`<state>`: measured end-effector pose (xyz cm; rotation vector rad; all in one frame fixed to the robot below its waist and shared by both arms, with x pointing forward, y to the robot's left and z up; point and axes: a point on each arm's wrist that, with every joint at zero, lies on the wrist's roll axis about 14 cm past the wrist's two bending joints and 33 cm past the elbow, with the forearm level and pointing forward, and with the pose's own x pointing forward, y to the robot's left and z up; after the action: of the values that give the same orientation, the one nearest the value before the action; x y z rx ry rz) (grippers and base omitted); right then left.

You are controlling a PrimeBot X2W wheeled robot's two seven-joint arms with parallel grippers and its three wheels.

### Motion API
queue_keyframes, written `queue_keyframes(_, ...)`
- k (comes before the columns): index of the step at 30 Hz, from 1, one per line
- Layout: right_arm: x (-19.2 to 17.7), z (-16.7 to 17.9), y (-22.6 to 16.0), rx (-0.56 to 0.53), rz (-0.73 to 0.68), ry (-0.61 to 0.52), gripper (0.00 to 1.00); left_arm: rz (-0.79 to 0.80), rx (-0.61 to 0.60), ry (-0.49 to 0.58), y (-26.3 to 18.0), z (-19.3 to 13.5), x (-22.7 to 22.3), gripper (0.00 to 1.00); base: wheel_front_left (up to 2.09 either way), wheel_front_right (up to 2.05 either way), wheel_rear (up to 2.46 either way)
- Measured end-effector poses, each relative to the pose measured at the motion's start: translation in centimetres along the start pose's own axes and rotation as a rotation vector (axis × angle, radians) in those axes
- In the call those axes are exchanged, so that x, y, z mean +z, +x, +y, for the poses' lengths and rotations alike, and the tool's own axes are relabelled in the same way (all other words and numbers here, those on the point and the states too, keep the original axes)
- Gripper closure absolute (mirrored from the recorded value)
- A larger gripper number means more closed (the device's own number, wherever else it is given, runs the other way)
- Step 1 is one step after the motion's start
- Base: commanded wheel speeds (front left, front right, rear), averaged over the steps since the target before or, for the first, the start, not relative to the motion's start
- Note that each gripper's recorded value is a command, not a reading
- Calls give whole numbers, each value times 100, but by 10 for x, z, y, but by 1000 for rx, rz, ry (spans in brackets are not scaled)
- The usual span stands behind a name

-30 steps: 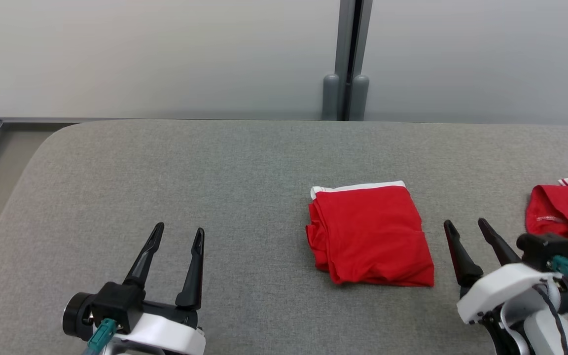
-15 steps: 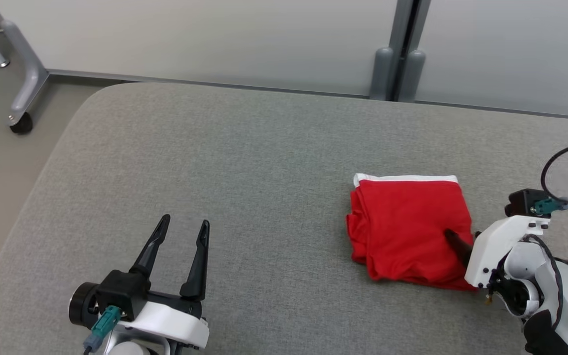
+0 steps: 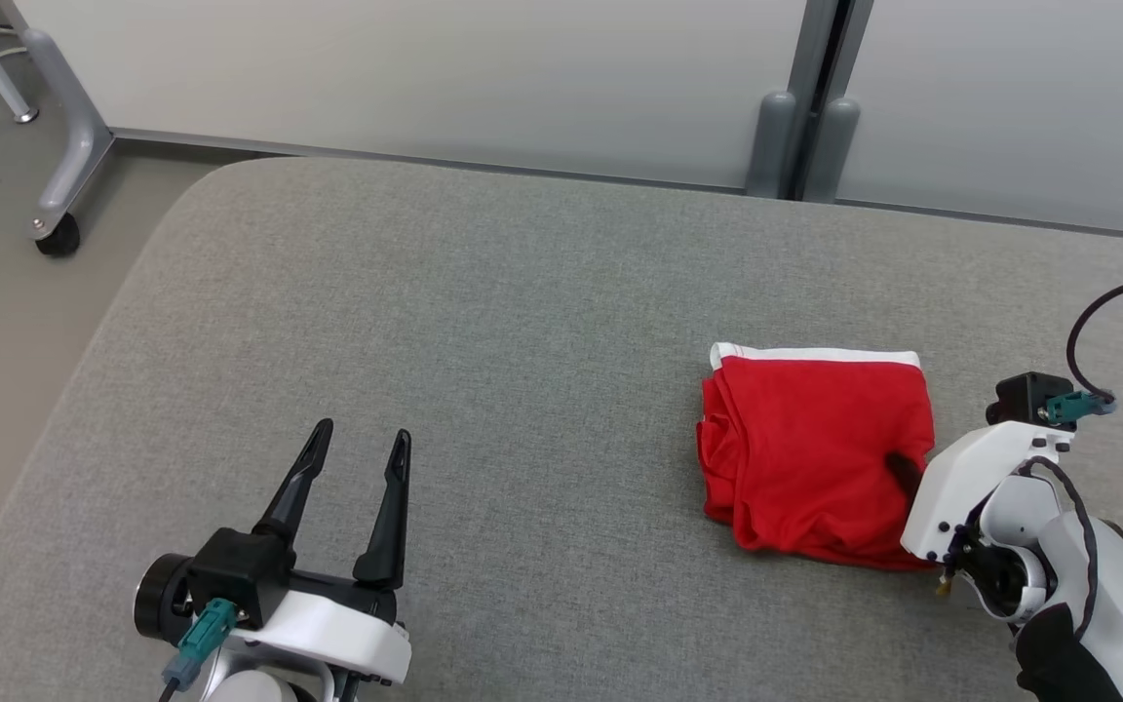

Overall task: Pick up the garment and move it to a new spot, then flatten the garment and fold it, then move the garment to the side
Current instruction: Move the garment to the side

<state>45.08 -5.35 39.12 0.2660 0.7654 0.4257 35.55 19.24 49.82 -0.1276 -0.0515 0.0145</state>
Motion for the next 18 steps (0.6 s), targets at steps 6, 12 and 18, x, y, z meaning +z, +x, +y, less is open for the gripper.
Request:
queue_keyframes(6,16,0,-18,-3,-100,-20,100,-22,-57,-1,4,-16,6,0,0,0,0)
queue_keyframes(12,22,-17,-48,-38,-172,-50,100,-26,-177,-23,13,-54,6,0,0,0,0)
queue_keyframes(18,24,-44,-85,-94,-232,-40,100,-14,-344,-48,22,-109,1,0,0,0,0)
